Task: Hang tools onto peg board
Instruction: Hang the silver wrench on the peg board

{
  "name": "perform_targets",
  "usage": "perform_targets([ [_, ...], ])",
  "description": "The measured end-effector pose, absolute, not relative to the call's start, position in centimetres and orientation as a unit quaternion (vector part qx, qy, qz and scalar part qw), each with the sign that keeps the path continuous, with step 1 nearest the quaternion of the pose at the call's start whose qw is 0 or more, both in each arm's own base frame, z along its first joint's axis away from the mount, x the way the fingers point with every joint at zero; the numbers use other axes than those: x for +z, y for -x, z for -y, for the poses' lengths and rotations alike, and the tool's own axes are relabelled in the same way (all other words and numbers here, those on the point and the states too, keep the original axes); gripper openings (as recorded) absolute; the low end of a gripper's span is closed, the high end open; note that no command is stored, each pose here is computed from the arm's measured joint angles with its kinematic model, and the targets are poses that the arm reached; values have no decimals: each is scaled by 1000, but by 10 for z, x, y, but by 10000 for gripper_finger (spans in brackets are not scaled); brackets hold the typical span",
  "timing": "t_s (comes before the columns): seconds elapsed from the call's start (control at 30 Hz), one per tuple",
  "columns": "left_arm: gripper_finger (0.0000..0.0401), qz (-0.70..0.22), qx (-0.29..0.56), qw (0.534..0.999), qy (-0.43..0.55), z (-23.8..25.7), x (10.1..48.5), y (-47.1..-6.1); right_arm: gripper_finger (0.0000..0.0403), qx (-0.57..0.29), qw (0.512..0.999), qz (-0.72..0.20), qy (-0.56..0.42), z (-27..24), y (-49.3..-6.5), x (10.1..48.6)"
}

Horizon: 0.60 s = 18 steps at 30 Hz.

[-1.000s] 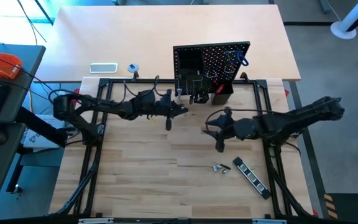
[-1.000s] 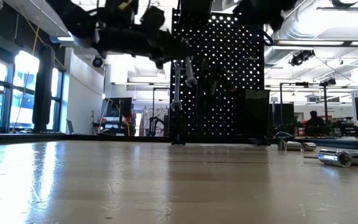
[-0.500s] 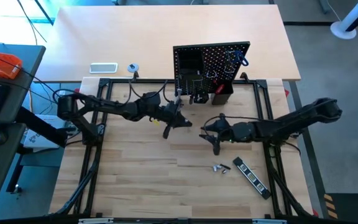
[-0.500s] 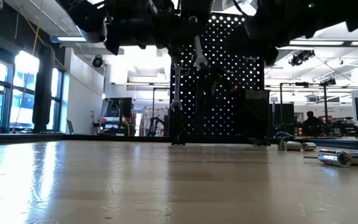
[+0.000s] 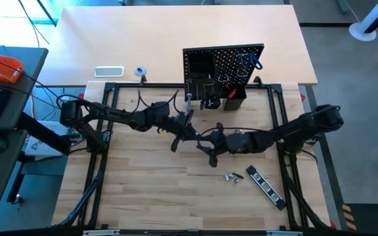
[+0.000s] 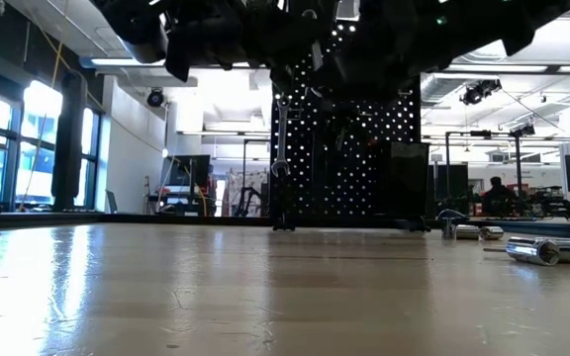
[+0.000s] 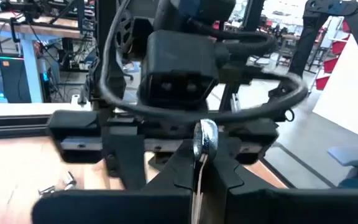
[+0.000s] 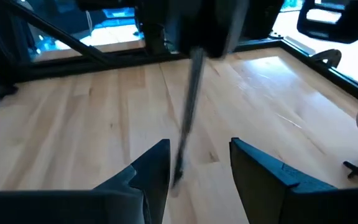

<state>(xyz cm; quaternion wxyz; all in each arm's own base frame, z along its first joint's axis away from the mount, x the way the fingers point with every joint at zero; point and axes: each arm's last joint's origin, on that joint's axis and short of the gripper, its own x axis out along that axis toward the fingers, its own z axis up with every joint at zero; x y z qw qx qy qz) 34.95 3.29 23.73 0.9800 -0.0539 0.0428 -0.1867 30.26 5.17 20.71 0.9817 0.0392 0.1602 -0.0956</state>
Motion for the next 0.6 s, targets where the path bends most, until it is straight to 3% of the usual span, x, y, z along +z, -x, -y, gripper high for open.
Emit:
perform_targets([
  [0.17,0,-37,-189,980,51,-31,238,-350,129,-99,980,-169,-36,-53,-309,205],
  [0.4,0,-30,-186,981,43,-31,239,-350,15,-98,978,-178,-37,-54,-310,202],
  [0.6,7,-21,-180,983,39,-32,241,-350,9,-115,980,-160,-23,-53,-311,205],
])
